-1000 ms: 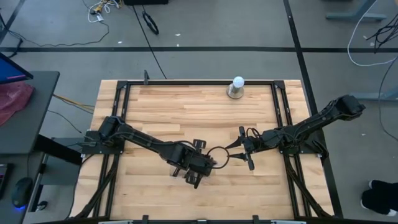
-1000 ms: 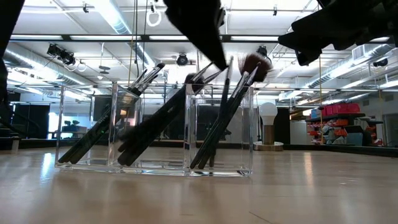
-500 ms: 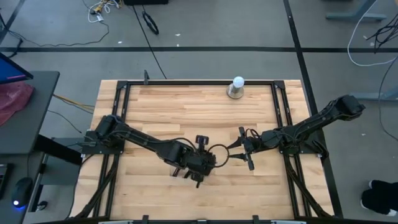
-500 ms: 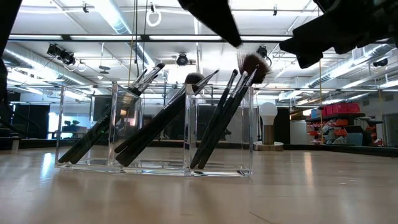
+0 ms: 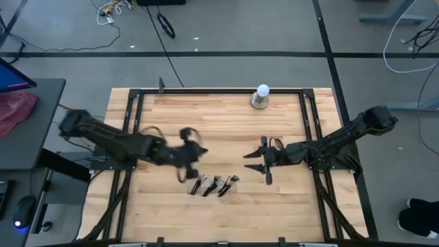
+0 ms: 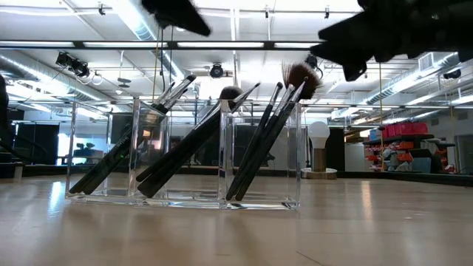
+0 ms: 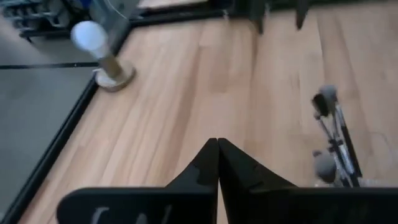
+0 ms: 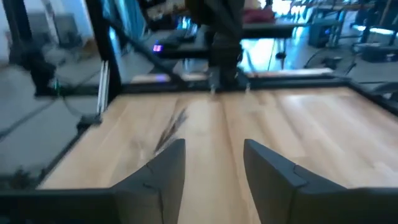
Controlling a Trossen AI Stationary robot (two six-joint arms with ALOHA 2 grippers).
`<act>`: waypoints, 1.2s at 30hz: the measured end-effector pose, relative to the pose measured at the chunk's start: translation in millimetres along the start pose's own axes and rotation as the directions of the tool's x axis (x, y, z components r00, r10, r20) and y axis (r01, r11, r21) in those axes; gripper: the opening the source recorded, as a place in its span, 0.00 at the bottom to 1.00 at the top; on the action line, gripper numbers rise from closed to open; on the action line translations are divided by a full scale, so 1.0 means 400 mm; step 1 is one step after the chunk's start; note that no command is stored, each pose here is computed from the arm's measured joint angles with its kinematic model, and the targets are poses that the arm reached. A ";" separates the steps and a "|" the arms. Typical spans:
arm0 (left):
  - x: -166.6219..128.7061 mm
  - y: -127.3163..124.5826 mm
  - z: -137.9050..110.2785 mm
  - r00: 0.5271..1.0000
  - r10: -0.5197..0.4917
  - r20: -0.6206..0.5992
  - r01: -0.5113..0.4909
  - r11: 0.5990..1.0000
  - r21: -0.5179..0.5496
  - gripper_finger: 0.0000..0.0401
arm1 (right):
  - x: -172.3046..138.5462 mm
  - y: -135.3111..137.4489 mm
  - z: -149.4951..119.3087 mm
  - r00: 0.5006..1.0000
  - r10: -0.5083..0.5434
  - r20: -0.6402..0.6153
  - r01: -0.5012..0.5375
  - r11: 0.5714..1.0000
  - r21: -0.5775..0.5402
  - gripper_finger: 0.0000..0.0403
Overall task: Put items in baskets/containers
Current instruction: Return to Home Position
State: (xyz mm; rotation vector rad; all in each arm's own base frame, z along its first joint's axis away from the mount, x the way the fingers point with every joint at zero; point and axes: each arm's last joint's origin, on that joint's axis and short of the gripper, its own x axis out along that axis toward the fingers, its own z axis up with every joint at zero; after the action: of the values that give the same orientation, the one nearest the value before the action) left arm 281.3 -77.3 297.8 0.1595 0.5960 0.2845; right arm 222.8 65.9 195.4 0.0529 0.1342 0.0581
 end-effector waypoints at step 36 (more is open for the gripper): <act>-0.036 0.179 -0.305 0.960 0.069 0.270 0.010 0.960 -0.279 0.03 | -0.298 -0.130 -0.007 0.966 -0.054 0.252 0.045 0.998 0.041 0.02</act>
State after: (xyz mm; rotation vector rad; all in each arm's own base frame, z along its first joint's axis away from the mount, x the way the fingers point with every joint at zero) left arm 184.4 -5.9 222.2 -0.0634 0.2696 0.3653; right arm 107.4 6.7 205.5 0.0914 -0.1191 -0.0015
